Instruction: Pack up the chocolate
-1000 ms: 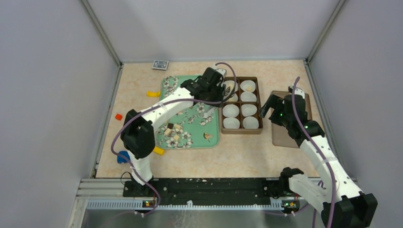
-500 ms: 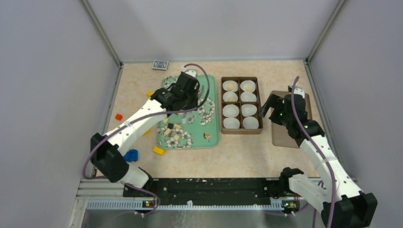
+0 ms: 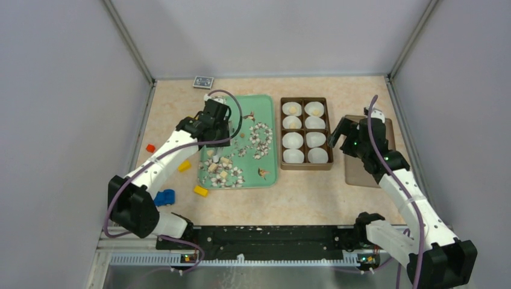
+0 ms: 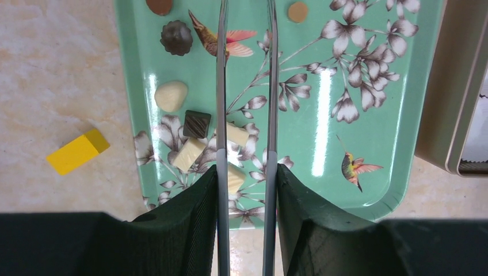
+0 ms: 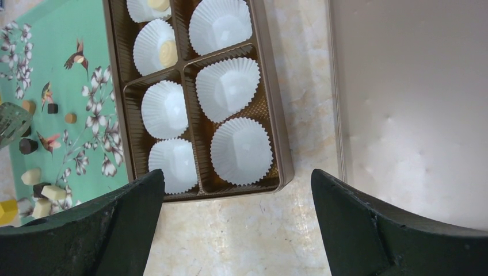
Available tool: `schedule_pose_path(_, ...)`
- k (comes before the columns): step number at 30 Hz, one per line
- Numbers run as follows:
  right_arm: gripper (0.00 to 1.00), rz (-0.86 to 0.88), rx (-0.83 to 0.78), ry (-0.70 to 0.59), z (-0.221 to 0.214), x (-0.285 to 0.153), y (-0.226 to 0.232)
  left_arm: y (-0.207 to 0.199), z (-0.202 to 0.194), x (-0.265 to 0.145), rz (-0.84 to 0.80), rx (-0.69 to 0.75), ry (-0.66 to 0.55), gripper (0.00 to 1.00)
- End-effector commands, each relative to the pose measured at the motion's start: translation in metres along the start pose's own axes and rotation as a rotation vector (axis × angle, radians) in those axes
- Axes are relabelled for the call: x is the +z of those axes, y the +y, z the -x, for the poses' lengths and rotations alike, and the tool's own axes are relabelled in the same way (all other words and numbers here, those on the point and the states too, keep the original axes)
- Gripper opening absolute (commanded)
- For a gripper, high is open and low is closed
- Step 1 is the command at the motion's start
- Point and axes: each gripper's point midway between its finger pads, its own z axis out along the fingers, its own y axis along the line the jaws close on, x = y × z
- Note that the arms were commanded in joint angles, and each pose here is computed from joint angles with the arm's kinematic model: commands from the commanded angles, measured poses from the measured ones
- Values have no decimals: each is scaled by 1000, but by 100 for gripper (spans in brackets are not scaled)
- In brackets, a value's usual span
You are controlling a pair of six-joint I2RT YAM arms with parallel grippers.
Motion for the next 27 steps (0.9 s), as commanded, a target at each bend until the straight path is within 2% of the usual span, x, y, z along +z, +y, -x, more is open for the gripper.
schedule_pose_path(1,96,49,-1,-59,22,-6,14,-11,8,5,-53,3,-38,44)
schedule_pose_path(21,96,39,7,-47,17,-3,11,-8,-1,56,-23,39,15,46)
schedule_pose_path(27,96,42,7,-46,17,-2,13,-12,-7,56,-36,20,57,45)
